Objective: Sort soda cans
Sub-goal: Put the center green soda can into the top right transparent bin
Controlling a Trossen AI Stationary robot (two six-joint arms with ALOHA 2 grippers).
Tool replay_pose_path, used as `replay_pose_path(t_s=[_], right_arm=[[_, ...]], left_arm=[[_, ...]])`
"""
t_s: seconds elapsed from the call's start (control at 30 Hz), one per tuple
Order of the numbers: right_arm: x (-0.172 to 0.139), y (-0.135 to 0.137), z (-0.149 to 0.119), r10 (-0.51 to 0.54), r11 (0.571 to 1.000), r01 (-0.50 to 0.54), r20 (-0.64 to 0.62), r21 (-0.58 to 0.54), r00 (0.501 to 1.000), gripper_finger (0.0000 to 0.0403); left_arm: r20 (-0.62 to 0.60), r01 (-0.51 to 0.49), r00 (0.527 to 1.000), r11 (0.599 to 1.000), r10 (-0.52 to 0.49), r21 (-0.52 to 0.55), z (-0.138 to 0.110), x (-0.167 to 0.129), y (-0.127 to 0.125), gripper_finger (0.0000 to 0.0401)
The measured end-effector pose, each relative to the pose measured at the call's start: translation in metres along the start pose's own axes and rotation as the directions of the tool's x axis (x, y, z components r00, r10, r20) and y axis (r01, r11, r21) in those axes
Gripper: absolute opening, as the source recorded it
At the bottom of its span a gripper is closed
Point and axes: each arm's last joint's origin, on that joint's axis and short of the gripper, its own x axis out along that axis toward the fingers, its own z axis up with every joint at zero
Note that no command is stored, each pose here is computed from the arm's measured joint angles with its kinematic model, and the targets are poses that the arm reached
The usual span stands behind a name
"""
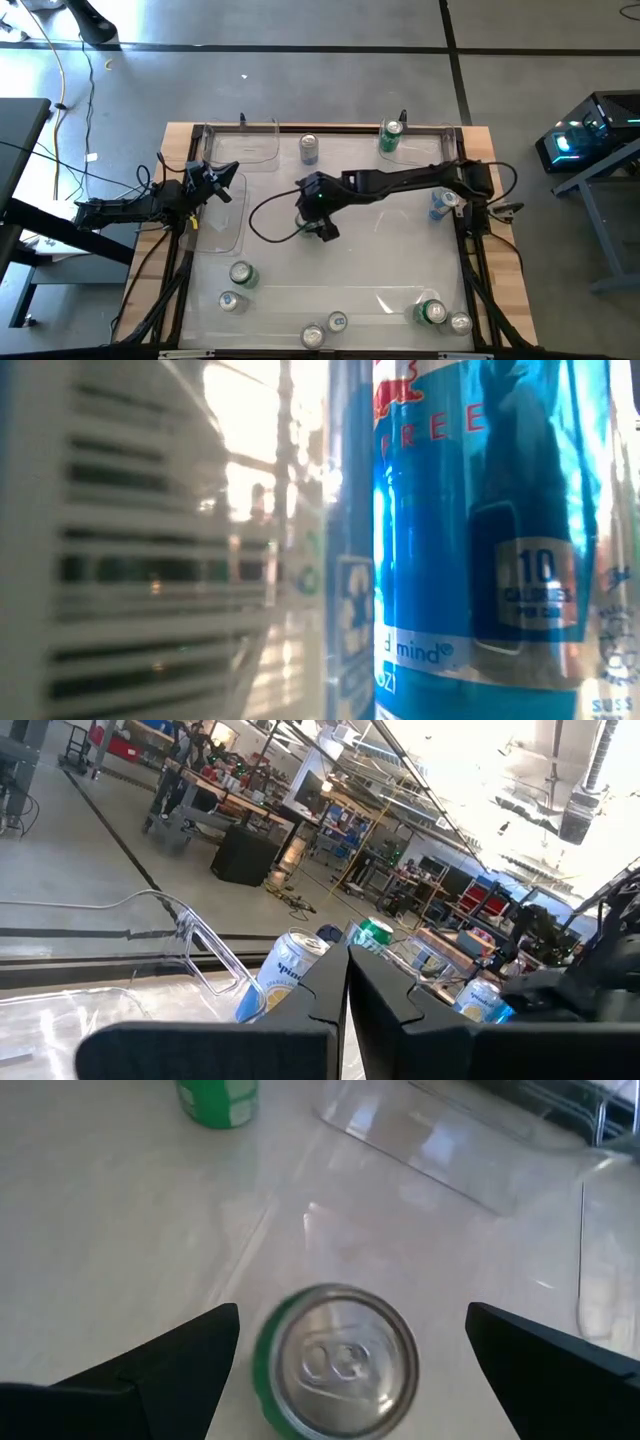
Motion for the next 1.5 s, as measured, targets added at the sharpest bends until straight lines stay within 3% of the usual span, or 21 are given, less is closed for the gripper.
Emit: replay_pose_path(t_s=[0.63, 1.03, 1.5], right_arm=[[0.03, -0.002, -0.021, 0.066, 0.997, -0.063, -0.087, 0.04, 0.994, 0.0386], [0.03, -0.002, -0.021, 0.071, 0.997, -0.068, -0.078, 0.04, 0.994, 0.03], [0.03, -0.004, -0.015, 0.064, 0.996, -0.063, -0.012, 0.063, 0.998, 0.0294]], left_arm=[[-0.002, -0.001, 1.0, 1.0, 0.001, 0.002, 0.0, 0.0, 0.0, 0.001], [-0.003, -0.001, 1.0, 1.0, 0.001, 0.002, 0.0, 0.0, 0.0, 0.001], [-0.003, -0.001, 1.0, 1.0, 0.001, 0.002, 0.0, 0.0, 0.0, 0.001]])
